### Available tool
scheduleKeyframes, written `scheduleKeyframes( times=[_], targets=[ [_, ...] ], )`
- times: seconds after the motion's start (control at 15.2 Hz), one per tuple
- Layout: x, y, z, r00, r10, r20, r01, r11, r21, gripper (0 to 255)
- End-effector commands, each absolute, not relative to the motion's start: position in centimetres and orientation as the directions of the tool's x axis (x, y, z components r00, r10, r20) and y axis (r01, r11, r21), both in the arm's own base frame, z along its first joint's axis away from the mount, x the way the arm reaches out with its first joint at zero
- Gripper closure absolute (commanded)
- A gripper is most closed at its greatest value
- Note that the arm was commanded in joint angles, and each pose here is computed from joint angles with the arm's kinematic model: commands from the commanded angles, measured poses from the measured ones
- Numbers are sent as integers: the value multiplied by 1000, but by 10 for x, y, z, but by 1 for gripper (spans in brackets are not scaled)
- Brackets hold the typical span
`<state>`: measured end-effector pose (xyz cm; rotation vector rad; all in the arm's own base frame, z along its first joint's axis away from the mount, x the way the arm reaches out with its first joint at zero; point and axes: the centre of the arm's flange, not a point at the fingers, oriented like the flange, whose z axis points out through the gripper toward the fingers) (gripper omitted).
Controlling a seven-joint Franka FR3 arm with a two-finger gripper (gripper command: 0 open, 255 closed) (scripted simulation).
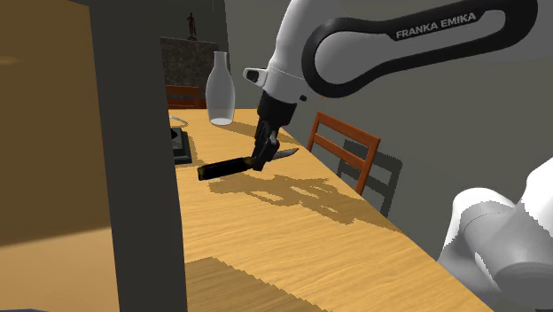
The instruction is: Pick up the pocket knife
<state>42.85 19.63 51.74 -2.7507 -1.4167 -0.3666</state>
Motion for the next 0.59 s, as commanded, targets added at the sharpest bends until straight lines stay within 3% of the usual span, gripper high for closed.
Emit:
scheduleKeyframes(
  times=[0.0,0.53],
  targets=[
    [428,196,529,559,800,219,806,-586,84,255],
    [428,196,561,559,800,219,806,-586,84,255]
  ],
)
